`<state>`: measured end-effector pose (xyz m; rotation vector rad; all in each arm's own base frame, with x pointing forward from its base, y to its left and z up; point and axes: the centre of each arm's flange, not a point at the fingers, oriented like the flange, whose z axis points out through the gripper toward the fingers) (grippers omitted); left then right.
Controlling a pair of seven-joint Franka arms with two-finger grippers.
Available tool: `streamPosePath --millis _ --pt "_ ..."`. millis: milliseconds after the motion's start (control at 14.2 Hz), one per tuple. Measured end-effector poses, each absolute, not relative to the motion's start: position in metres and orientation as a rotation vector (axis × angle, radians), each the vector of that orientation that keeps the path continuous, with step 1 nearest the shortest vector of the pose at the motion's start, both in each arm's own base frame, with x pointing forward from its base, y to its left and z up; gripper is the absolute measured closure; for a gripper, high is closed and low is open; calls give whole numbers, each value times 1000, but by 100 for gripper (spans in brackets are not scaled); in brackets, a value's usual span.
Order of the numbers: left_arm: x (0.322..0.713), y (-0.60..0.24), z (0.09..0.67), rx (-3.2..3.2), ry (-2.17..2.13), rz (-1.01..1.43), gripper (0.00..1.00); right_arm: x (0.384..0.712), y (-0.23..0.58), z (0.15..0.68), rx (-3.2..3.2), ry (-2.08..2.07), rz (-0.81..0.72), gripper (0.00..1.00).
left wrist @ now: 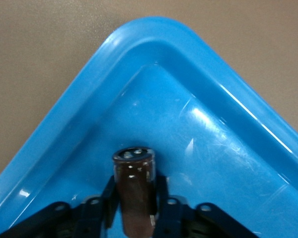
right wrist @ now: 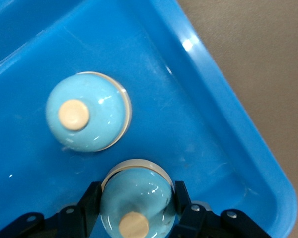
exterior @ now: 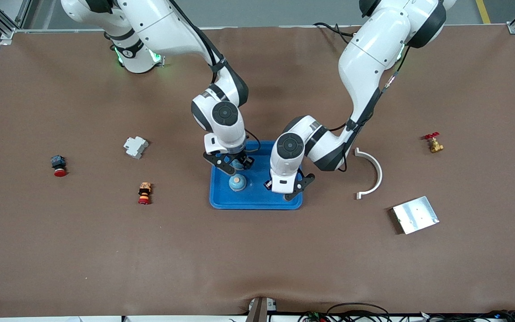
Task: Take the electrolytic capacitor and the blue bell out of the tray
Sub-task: 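Lift the capacitor with the left gripper while the right gripper carries the bell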
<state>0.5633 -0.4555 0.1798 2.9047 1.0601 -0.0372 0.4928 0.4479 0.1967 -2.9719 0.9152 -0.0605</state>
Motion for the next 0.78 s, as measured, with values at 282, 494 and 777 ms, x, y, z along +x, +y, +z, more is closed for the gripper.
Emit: streamPosePath --millis 282,494,777 --pt "568 -457 188 2890 1060 -22 70 502 448 208 -3007 890 -44 36" --pt "576 -459 210 2860 1054 13 70 526 428 241 -3097 752 13 36" --pt "589 -447 277 2853 1079 63 70 558 362 310 -3162 536 91 36"
